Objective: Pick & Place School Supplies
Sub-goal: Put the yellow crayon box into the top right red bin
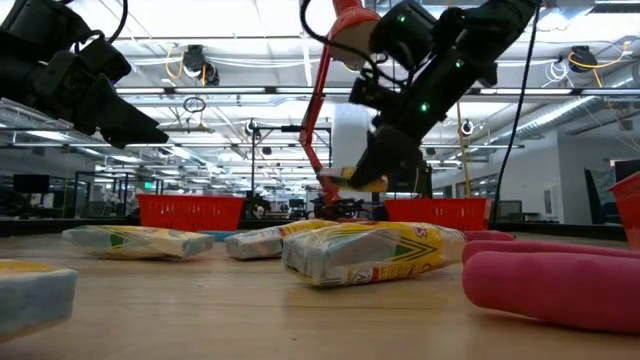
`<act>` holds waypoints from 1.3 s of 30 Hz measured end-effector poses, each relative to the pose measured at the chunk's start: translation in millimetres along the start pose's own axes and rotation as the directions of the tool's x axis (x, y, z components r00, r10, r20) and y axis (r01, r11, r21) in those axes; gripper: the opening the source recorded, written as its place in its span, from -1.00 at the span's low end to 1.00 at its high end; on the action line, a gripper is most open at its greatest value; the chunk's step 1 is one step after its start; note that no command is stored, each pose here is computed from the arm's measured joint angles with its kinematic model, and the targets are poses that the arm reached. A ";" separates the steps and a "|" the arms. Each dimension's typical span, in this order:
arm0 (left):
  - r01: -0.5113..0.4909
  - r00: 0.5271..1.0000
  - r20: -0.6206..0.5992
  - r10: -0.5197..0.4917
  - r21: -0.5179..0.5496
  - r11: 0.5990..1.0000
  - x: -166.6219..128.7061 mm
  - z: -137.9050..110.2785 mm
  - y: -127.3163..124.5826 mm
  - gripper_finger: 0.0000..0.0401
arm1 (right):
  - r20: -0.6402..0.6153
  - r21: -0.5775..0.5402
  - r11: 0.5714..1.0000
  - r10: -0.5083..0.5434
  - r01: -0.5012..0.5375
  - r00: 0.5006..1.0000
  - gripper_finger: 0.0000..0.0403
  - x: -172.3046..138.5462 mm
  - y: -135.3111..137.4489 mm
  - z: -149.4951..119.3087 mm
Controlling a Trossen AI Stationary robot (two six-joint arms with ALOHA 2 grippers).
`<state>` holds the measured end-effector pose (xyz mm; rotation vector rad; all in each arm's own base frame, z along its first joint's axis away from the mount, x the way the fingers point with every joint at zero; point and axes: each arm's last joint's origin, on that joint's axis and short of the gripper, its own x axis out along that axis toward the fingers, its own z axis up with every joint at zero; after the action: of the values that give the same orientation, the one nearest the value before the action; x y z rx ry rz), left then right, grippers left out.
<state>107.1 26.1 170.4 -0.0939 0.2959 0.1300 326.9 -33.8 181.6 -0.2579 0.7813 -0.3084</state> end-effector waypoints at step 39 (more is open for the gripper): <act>0.001 1.000 -0.009 -0.001 -0.004 1.000 0.0 -0.8 0.0 0.13 | -0.473 0.157 0.979 -0.043 0.133 0.880 -0.55 -31.0 -79.4 -57.0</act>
<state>106.9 26.0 169.6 -0.0987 0.3042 0.1288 251.1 -102.4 189.7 -0.0385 1.2140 -0.5396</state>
